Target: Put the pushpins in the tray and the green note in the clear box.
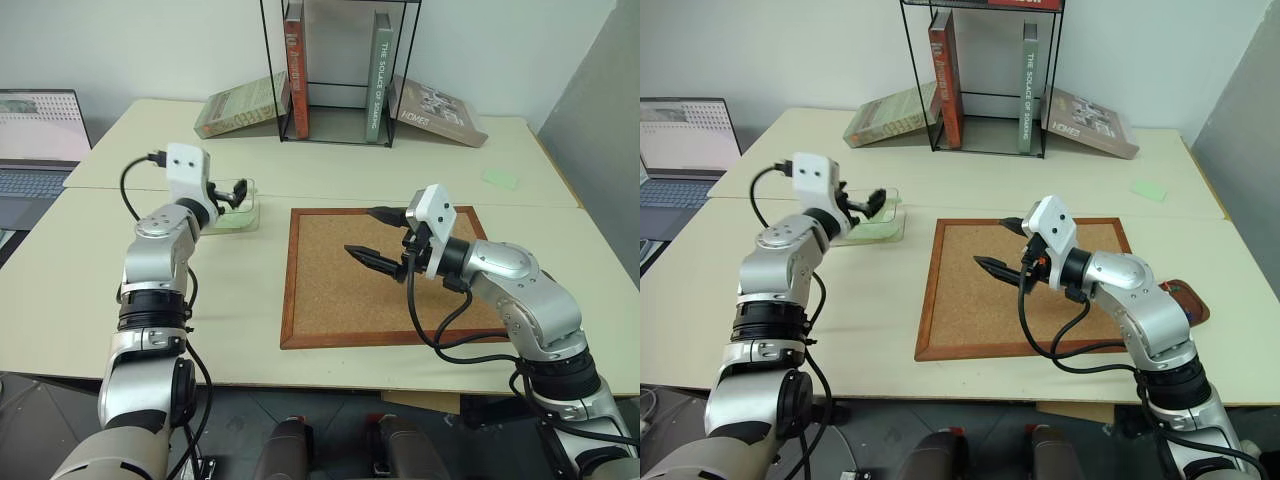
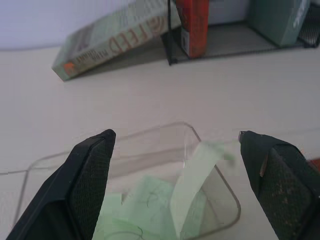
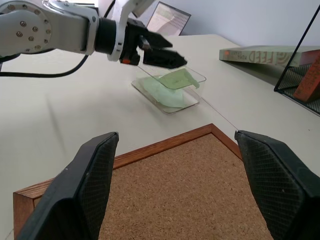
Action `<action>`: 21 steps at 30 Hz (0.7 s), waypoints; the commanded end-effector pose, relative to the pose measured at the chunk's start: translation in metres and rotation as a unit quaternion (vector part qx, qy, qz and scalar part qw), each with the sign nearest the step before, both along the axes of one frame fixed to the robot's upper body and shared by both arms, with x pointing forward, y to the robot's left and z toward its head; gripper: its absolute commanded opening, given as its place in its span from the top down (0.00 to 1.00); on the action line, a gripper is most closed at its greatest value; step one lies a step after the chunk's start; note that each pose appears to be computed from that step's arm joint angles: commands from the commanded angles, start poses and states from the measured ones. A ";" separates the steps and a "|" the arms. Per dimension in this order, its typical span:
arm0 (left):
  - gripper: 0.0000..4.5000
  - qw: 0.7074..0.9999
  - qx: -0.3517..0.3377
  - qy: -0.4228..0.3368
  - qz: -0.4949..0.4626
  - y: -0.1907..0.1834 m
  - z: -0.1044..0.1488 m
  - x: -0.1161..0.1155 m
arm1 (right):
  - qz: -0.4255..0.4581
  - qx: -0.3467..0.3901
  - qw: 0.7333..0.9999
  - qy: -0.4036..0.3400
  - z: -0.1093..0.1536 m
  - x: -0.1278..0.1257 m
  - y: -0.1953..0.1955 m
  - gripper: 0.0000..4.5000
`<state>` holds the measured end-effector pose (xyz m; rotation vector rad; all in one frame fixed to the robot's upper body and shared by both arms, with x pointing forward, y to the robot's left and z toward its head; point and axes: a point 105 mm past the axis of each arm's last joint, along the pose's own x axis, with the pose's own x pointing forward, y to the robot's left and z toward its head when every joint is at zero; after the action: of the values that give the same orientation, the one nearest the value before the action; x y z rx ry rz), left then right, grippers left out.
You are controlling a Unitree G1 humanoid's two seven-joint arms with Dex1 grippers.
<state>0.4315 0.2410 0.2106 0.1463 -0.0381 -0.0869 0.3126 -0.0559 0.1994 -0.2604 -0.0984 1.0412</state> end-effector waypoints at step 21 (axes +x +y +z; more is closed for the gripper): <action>0.07 0.951 0.062 0.023 -0.303 -0.098 -0.025 -0.091 | -0.045 -0.037 0.998 -0.006 -0.017 -0.030 -0.070 0.13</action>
<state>0.3546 0.1549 0.1780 0.2217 -0.0036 -0.6308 0.2950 -0.1176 0.1706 -0.3154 -0.0171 0.9383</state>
